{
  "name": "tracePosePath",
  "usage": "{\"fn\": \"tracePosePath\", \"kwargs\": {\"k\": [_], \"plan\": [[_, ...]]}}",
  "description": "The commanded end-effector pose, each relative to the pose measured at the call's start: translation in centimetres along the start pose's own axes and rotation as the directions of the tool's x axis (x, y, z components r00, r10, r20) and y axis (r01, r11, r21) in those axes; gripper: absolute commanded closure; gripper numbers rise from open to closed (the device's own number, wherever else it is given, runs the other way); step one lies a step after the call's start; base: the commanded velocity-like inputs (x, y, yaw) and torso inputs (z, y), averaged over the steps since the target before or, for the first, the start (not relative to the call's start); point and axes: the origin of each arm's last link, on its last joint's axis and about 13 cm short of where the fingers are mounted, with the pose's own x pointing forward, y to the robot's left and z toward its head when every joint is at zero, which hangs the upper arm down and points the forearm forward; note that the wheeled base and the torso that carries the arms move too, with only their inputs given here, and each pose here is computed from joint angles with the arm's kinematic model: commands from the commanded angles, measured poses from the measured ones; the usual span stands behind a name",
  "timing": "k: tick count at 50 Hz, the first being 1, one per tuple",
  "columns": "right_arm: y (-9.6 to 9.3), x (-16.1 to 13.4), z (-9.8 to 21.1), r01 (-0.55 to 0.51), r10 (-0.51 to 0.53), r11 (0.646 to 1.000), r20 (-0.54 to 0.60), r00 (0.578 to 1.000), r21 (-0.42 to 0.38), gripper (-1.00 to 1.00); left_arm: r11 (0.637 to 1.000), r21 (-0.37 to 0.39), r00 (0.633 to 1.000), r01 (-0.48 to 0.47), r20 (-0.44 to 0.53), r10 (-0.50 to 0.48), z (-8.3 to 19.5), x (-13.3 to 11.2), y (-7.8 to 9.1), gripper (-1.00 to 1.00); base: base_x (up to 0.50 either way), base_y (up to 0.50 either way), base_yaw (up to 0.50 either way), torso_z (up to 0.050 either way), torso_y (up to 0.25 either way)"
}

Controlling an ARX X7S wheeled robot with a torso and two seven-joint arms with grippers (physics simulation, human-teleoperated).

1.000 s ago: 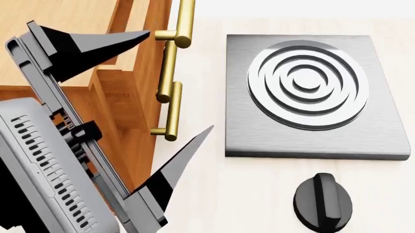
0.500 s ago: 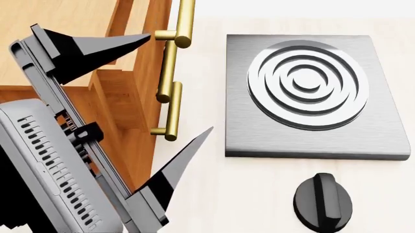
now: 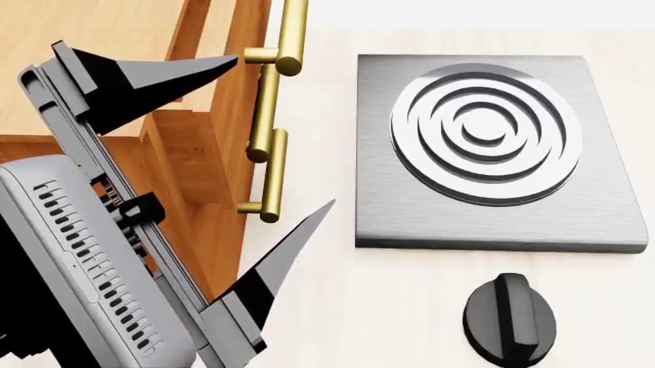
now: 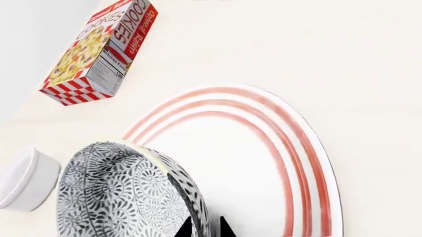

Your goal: Pick the akita bowl on the wooden cabinet and place it on the plate.

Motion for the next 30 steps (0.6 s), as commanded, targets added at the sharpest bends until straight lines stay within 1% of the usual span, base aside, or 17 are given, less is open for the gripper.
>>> {"fn": "tracePosePath", "kwargs": {"k": [1, 2, 12, 19, 30], "plan": [[0.3, -0.1, 0.0, -0.04, 0.04, 0.999, 0.005, 0.999, -0.006, -1.0, 1.0, -0.004, 1.0, -0.001, -0.001, 0.001, -0.1, 0.0, 0.0, -1.0, 0.0, 0.0, 0.0, 0.0, 0.0], [0.5, -0.1, 0.1, -0.054, 0.054, 0.998, 0.006, 0.998, -0.007, -1.0, 1.0, -0.004, 1.0, -0.002, -0.001, 0.002, -0.2, -0.1, -0.1, -1.0, 0.0, 0.0, 0.0, 0.0, 0.0], [0.3, -0.3, 0.2, -0.062, 0.062, 0.998, 0.005, 0.998, -0.011, -1.0, 1.0, -0.01, 1.0, -0.004, -0.003, 0.004, -0.3, -0.1, -0.2, -1.0, 0.0, 0.0, 0.0, 0.0, 0.0], [0.5, -0.5, 0.4, -0.08, 0.081, 0.996, 0.008, 0.997, -0.024, -1.0, 1.0, -0.014, 1.0, -0.006, -0.004, 0.006, -0.4, -0.2, -0.1, -1.0, 0.0, 0.0, 0.0, 0.0, 0.0], [1.1, -1.7, 2.0, -0.112, 0.112, 0.994, 0.047, 0.993, -0.02, -1.0, 1.0, -0.014, 1.0, -0.014, 0.002, 0.014, -0.3, -0.5, -0.1, -1.0, 0.0, 0.0, 0.0, 0.0, 0.0]]}}
